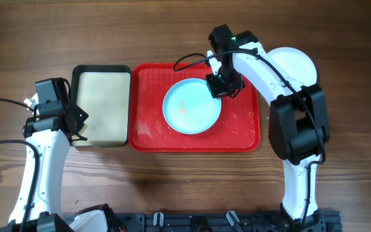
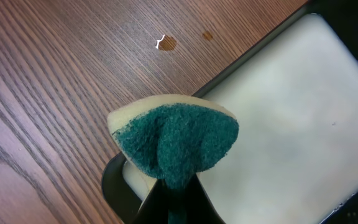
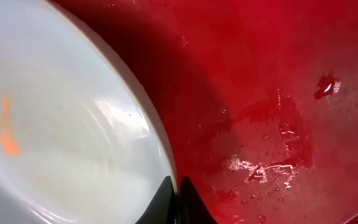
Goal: Clean dirty plates on tray and stack at the side
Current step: 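Drag the light-blue plate to the center of the red tray with the right gripper, then move the sponge with the left gripper onto the light-blue plate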
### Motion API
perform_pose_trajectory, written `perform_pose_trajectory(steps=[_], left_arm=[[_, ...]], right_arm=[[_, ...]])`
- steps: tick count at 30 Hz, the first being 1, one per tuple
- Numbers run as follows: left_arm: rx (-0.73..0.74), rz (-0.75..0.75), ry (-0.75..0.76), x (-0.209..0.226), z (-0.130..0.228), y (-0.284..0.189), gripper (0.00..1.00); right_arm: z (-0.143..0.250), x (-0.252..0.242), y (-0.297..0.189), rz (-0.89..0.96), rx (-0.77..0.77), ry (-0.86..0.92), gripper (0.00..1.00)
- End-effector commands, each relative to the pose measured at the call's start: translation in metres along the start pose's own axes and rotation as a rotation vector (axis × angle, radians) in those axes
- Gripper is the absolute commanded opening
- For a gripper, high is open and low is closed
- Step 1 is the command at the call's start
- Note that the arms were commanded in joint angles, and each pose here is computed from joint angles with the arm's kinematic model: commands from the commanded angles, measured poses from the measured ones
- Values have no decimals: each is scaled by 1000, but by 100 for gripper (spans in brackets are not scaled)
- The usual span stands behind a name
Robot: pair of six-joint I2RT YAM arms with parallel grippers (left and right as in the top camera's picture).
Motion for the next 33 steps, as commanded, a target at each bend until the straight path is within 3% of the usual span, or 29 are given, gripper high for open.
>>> perform_pose_trajectory(steps=[1,4,5,7,9,11,16,20,22,26,30,33], left_arm=[[-1,0,4,2,2,0,4],[-1,1,4,2,2,0,4],[-1,0,4,2,2,0,4],[-1,0,3,2,2,0,4],[-2,1,3,2,1,0,4],[-1,3,8,2,2,0,4],[31,165,108,-22,4,-2,4],[71,482,231,-66,9,-21,4],[82,559,236,-77,6,-32,4],[92,605,257,-89,1,-51,4],[113,663,367,-118,26,-65,4],[109,664,385,-134,39,-73,4]], right_arm=[[3,0,10,5,15,-11,8],[1,0,11,3,6,-13,18],[-1,0,11,3,-1,-15,32],[-4,0,11,1,-16,-16,46],[-7,0,11,0,-28,-14,56],[-8,0,11,-1,-34,-14,58],[-11,-6,7,-2,-42,-2,58],[-5,-11,1,-38,-10,30,58],[6,-10,1,-73,41,48,53],[15,-2,6,-109,78,45,27],[20,4,20,-107,87,25,24],[19,3,23,-107,81,24,12]])
Point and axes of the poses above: each gripper's point midway between its finger pads, its own y axis out along the fingers, its own x axis along the line the jaws close on, z = x × y, the point moved 3 cm from there along -y, back along the fingers, and after that the axes turned 3 degrees about y, right-handed, at the moved point
